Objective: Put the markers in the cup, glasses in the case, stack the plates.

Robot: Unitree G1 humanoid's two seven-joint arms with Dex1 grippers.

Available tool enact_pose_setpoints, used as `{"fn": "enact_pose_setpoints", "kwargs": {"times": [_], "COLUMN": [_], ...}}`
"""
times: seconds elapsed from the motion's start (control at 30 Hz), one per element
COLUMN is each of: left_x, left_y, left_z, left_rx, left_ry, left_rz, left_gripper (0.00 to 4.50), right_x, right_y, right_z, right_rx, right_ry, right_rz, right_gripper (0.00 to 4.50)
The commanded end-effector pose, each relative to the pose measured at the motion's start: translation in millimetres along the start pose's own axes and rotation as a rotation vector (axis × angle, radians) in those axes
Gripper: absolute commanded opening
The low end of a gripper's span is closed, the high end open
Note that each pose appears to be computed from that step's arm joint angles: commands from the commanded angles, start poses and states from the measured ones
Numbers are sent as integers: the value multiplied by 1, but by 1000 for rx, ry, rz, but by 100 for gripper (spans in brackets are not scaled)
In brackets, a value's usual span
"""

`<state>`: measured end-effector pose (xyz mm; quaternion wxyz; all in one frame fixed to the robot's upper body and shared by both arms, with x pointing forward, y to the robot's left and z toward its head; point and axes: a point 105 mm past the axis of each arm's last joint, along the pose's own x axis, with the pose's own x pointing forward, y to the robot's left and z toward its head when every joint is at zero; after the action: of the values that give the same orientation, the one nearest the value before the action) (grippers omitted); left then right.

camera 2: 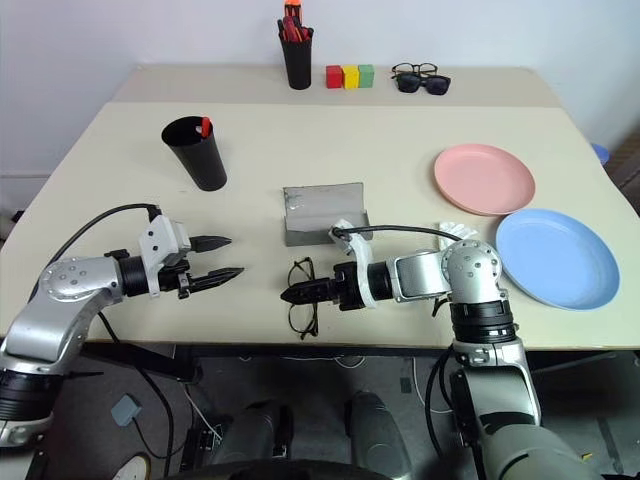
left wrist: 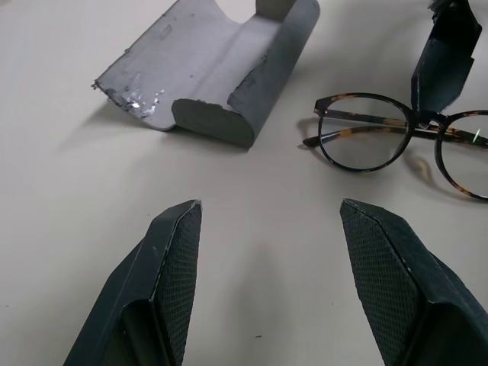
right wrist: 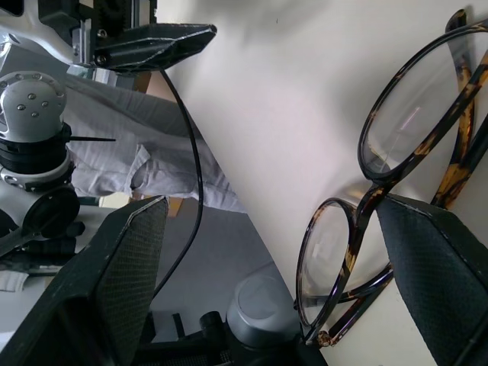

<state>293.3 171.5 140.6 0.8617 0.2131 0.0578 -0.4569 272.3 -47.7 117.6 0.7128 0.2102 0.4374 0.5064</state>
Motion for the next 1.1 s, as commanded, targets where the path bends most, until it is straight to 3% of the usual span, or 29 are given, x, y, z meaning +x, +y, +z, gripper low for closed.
{"fn": "enact_pose_setpoints", "kwargs": {"times": [0.03, 0.2, 0.23, 0.33, 0.53, 0.8, 0.9, 1.1], "left_x": [-8, -11, -12, -13, -16, -15, -13, -6], "left_y": [2, 1, 1, 1, -2, -2, -1, 1], "left_z": [12, 13, 13, 12, 11, 10, 11, 10], "left_rx": [31, 28, 28, 23, 17, 14, 3, -17], "left_ry": [-24, -23, -23, -19, -12, -12, -25, -39], "left_rz": [23, 44, 46, 51, 71, 76, 84, 101], "left_gripper": [294, 294, 294, 294, 294, 294, 294, 294], "right_x": [4, 8, 8, 9, 11, 8, 0, -45], "right_y": [4, -2, -3, -5, -8, -11, -7, 7], "right_z": [2, -1, -1, -2, -1, -1, 9, 25], "right_rx": [-8, 12, 13, 16, 21, -6, -66, -543], "right_ry": [10, 27, 29, 33, 44, 38, -41, -224], "right_rz": [24, 14, 13, 10, 1, -20, -38, -318], "right_gripper": [437, 437, 414, 310, 5, 5, 5, 5]}}
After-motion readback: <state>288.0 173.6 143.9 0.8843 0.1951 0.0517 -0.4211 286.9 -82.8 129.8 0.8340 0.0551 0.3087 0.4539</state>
